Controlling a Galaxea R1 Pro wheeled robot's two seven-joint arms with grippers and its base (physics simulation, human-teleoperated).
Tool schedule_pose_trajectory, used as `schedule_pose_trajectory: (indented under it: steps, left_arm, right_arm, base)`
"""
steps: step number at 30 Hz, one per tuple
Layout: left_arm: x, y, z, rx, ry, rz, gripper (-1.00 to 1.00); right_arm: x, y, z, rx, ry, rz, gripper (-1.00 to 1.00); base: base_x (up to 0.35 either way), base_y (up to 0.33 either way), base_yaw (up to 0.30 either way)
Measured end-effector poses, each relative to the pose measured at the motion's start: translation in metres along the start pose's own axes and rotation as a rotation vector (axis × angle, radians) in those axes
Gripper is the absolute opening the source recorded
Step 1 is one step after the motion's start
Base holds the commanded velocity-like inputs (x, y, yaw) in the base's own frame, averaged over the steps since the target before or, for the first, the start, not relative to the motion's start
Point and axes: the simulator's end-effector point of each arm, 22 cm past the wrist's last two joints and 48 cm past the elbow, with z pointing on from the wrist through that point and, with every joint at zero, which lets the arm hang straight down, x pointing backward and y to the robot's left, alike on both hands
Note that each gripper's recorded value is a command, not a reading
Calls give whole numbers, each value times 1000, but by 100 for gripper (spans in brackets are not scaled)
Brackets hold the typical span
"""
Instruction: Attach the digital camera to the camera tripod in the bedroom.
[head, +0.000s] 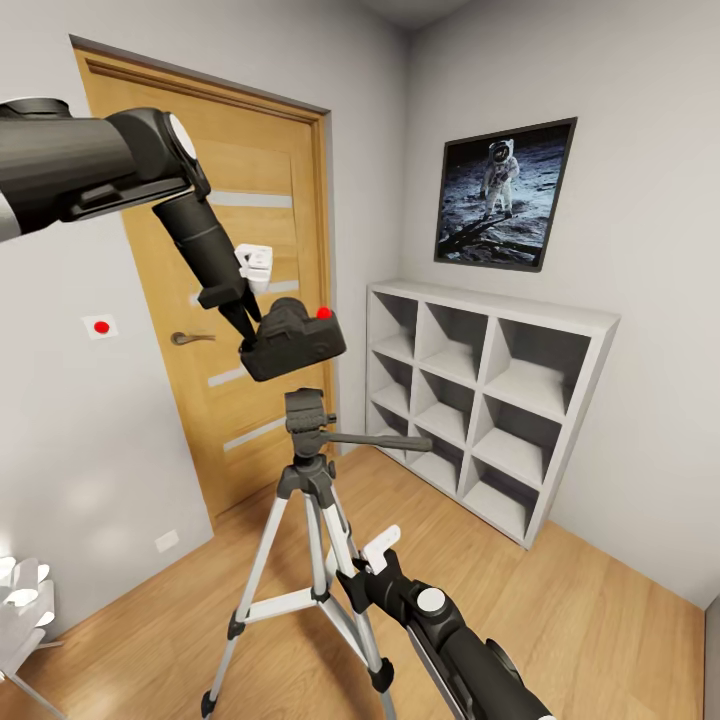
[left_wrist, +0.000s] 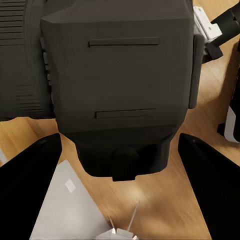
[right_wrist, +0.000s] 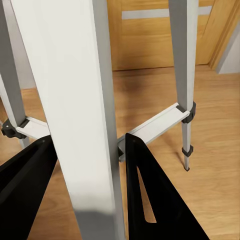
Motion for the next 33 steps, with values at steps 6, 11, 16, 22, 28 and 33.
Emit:
schedule_pose_trajectory:
  steps: [6, 11, 16, 22, 28, 33]
  left_arm:
    - [0, -1, 2, 7, 9, -5, -100]
    - [6, -8, 12, 55, 11, -35, -100]
    - [7, -11, 16, 73, 13, -48, -100]
    - [6, -14, 20, 86, 18, -51, -100]
    - [5, -15, 20, 88, 20, -52, -100]
    - [3, -16, 22, 91, 23, -47, -100]
  right_arm:
    - [0, 0, 0, 1, 1, 1, -100]
    - [1, -1, 0, 1, 1, 3, -100]
    - [1, -1, 0, 2, 1, 3, -100]
    - [1, -1, 0, 2, 1, 3, -100]
    - [1, -1, 0, 2, 1, 3, -100]
    - [1, -1, 0, 1, 1, 3, -100]
  base:
    - [0, 0, 0]
    - [0, 0, 0]
    - [0, 0, 0]
    - [0, 0, 0]
    - [0, 0, 0]
    - [0, 0, 0]
